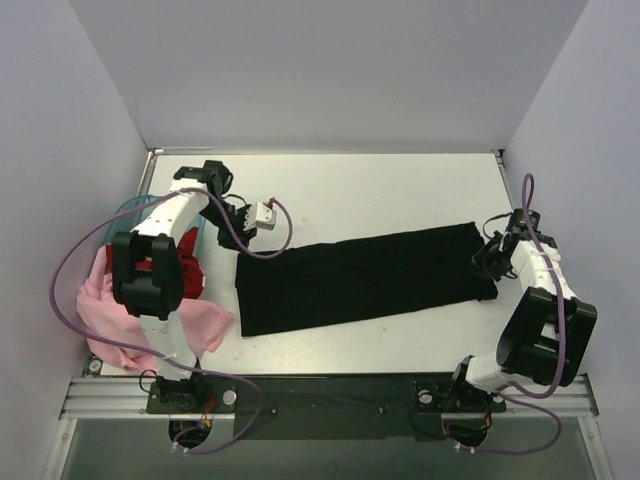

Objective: Fold and stack the t-shirts
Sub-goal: Fold the other side of the tshirt into a rectangle, then rotate the tshirt 90 degrees

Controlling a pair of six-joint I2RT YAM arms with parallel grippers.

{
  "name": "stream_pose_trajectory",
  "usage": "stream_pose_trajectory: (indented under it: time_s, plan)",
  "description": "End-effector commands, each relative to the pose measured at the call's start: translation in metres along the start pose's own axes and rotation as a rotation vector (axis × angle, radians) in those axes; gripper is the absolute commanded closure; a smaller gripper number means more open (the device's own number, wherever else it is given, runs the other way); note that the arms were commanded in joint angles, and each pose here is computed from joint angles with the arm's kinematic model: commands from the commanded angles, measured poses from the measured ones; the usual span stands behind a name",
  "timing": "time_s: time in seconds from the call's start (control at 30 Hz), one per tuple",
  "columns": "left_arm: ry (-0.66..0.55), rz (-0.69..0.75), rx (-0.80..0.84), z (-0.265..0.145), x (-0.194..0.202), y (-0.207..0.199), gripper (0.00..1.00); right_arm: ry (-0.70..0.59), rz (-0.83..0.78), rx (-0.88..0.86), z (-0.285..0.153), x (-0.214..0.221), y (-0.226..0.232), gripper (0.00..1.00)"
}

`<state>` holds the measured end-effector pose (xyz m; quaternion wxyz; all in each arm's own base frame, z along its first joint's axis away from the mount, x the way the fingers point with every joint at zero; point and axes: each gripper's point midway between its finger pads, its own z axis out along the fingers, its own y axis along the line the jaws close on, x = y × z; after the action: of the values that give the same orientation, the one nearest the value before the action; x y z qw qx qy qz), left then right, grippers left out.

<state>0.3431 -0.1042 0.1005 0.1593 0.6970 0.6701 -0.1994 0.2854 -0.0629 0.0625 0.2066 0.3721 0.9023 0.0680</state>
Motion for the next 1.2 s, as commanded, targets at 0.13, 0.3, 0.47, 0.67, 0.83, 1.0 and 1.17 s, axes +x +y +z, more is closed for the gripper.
stream_pose_trajectory:
  time_s: [0.13, 0.3, 0.47, 0.67, 0.83, 1.0, 1.17]
  plan:
    - [-0.103, -0.247, -0.184, 0.063, -0.021, 0.031, 0.6, 0.128, 0.142, 0.06, 0.033, 0.019, -0.013, 1.0]
    - [-0.03, -0.358, -0.39, 0.06, 0.02, 0.068, 0.47, 0.186, 0.187, 0.129, 0.048, 0.027, -0.036, 1.0]
    - [0.059, -0.382, -0.342, 0.076, 0.053, 0.041, 0.44, 0.177, 0.175, 0.175, 0.053, 0.02, -0.049, 1.0]
    - [0.033, -0.405, -0.245, 0.086, 0.053, 0.015, 0.97, 0.172, 0.154, 0.167, 0.058, 0.006, -0.044, 1.0]
    - [0.062, -0.553, -0.313, 0.071, 0.074, 0.022, 1.0, 0.168, 0.143, 0.169, 0.062, -0.008, -0.041, 1.0]
    - [0.028, -0.558, -0.224, 0.072, 0.065, -0.006, 1.0, 0.155, 0.075, 0.138, 0.062, -0.018, -0.025, 1.0]
    - [-0.07, -0.582, -0.218, 0.058, 0.042, -0.009, 0.63, 0.084, -0.065, 0.106, 0.039, -0.038, 0.009, 1.0]
